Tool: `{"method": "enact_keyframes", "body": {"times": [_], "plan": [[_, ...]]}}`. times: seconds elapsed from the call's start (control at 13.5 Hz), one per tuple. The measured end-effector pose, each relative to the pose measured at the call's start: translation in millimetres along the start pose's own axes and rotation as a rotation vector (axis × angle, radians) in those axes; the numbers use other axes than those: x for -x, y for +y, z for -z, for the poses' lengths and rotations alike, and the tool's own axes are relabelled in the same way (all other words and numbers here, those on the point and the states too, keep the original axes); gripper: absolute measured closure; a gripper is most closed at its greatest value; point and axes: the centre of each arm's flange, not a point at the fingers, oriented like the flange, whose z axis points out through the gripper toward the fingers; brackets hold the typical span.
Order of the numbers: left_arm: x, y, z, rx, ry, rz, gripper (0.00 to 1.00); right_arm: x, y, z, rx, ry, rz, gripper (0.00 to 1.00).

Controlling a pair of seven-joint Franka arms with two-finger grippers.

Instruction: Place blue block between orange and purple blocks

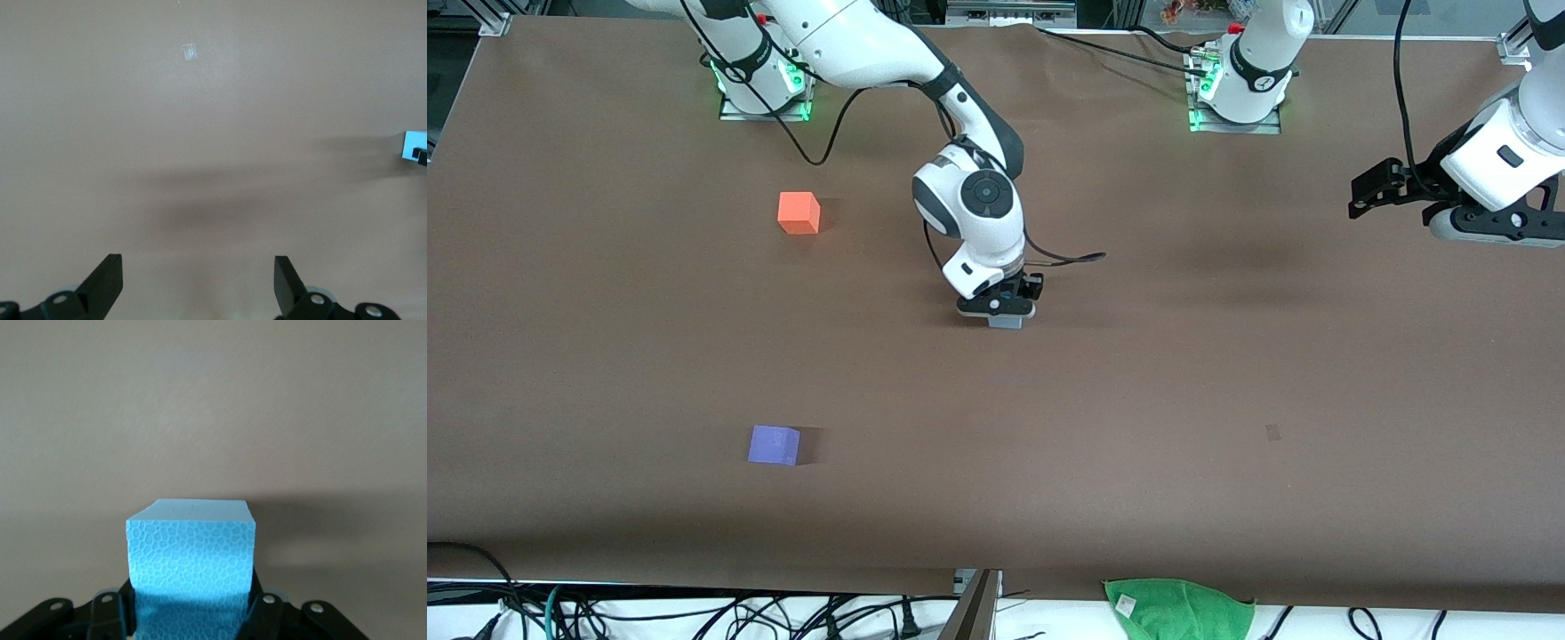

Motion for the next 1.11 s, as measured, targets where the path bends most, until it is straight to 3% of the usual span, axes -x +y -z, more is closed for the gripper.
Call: {"method": "enact_keyframes", "body": {"times": [0.22, 0.45, 0.59, 0.74, 0.89, 1.11], "plan": [[1.3, 1.5, 1.7, -0.001, 0.002, -0.003, 0.00, -55.2, 52.4, 30.5, 0.067, -0.048, 0.035, 0.41], [2.2, 2.4, 2.5, -0.001, 0.001, -0.004, 0.00, -124.5, 150.2, 68.7, 0.114, -0.106, 0.104, 0.42], [2.5, 2.6, 2.4, -0.001, -0.001, -0.005, 0.00, -148.4, 221.6, 70.8, 0.123, -0.143, 0.145, 0.42], [2.9, 2.7, 2.4, -0.001, -0.003, -0.005, 0.00, -150.5, 286.7, 60.5, 0.128, -0.173, 0.163, 0.42], [3.3, 3.3, 2.5, -0.001, -0.004, -0.006, 0.00, -136.1, 339.8, 43.7, 0.124, -0.170, 0.157, 0.42], [3.8, 4.1, 2.3, -0.001, -0.008, -0.007, 0.00, -109.3, 375.2, 21.8, 0.117, -0.156, 0.135, 0.42]]}}
